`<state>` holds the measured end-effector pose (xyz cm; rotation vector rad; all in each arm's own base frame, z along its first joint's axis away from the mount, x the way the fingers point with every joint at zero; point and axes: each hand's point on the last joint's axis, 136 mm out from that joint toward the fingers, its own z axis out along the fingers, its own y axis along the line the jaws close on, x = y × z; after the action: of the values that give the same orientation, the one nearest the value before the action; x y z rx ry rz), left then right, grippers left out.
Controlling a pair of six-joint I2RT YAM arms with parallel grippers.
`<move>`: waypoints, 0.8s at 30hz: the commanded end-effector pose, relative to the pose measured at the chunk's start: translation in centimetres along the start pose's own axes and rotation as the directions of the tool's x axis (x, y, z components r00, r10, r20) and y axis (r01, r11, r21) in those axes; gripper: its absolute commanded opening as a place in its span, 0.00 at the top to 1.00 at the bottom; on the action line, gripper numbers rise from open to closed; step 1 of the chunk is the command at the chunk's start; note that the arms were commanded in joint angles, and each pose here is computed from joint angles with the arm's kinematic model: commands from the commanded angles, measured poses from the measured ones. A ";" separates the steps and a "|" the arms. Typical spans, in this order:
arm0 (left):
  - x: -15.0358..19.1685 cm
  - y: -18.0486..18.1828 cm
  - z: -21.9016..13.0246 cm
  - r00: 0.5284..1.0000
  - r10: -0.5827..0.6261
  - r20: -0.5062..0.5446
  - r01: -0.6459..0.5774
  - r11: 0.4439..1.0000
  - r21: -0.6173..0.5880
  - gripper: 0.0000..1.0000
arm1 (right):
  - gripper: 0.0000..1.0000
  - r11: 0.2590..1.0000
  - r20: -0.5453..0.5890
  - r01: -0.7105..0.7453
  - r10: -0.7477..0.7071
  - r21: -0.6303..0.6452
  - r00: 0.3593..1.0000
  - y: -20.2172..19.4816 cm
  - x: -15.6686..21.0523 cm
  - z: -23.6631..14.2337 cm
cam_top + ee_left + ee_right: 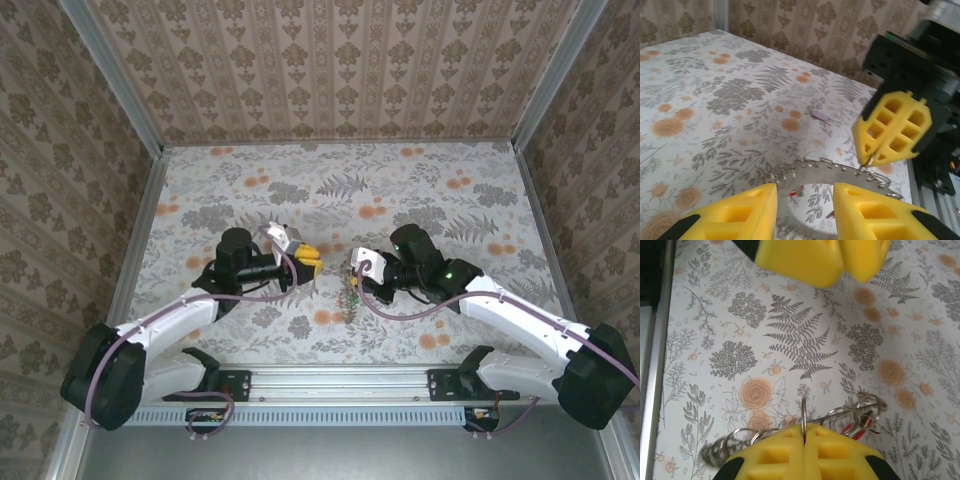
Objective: Put the keys on the keyring
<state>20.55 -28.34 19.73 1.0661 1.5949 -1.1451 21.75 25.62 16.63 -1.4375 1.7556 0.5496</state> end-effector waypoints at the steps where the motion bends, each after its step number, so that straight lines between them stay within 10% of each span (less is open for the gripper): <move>1: -0.3 -2.4 0.7 0.988 0.151 -0.013 -0.148 0.980 0.134 0.66 | 1.00 0.998 0.076 0.023 -0.018 -0.060 0.997 0.2 -1.7 -0.1; 24: 1.7 -3.6 4.7 0.951 0.290 -0.108 -0.248 0.922 0.298 0.67 | 1.00 0.999 0.094 0.021 -0.016 -0.045 0.995 -1.1 -1.8 0.4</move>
<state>18.06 -32.92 17.49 1.4869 1.4223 -1.1250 22.53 25.79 15.90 -1.4308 1.7629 0.6233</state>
